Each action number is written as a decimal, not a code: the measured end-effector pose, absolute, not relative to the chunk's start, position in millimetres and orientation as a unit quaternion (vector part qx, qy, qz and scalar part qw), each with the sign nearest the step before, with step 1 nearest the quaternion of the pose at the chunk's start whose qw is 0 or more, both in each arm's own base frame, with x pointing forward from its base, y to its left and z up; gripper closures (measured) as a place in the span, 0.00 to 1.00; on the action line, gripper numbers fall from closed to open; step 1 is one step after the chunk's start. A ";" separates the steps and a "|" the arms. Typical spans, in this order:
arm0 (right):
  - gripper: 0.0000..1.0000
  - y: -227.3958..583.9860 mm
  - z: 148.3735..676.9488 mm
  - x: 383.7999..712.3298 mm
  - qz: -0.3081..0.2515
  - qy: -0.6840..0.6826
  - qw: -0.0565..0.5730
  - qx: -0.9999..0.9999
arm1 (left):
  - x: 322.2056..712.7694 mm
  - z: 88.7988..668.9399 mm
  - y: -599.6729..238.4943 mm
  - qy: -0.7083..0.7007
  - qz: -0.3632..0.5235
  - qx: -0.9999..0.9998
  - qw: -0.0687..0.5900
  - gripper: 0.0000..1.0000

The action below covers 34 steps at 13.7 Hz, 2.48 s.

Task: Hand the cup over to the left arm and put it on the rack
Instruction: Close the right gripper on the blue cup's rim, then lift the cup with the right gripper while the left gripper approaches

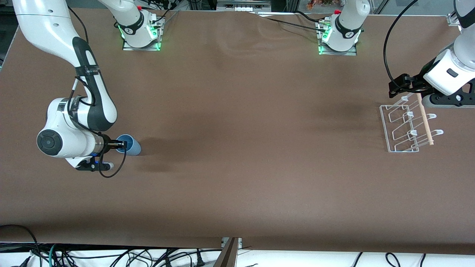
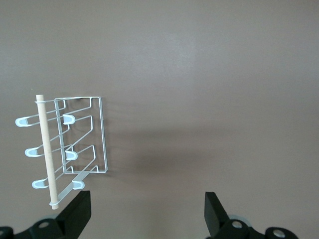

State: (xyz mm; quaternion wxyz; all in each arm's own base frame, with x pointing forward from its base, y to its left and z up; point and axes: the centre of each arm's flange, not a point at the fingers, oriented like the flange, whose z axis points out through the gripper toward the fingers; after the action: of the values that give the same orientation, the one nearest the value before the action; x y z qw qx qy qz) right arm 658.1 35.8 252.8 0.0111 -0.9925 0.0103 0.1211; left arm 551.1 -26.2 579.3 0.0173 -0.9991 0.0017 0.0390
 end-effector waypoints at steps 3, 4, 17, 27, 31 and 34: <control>0.78 36.6 243.7 657.4 0.126 0.015 0.017 -0.992 | 551.5 579.9 -25.7 0.001 0.038 -0.999 0.017 0.00; 0.89 36.8 241.6 657.5 0.127 0.015 0.017 -0.992 | 551.6 580.1 -25.6 0.001 0.038 -0.999 0.017 0.00; 0.95 138.0 297.9 684.3 0.083 0.043 0.208 -0.974 | 572.7 560.0 -110.7 0.072 0.043 -0.996 0.006 0.00; 0.95 294.5 353.2 661.0 0.139 0.091 0.395 -0.903 | 640.8 494.9 -185.0 0.267 -0.028 -0.929 -0.256 0.00; 0.95 350.7 370.9 647.7 0.147 0.089 0.446 -0.878 | 634.0 494.0 -243.5 0.363 -0.073 -0.884 -0.285 0.00; 0.95 382.2 376.5 633.4 0.160 0.086 0.466 -0.866 | 621.8 500.7 -287.2 0.443 -0.110 -0.846 -0.276 0.00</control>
State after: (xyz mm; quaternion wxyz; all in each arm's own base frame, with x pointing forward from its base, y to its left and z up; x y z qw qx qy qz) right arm 633.4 382.2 376.5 0.4663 -0.8657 0.0860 0.1602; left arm 621.8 -287.2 500.7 -0.2756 -0.8459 0.4432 -0.1102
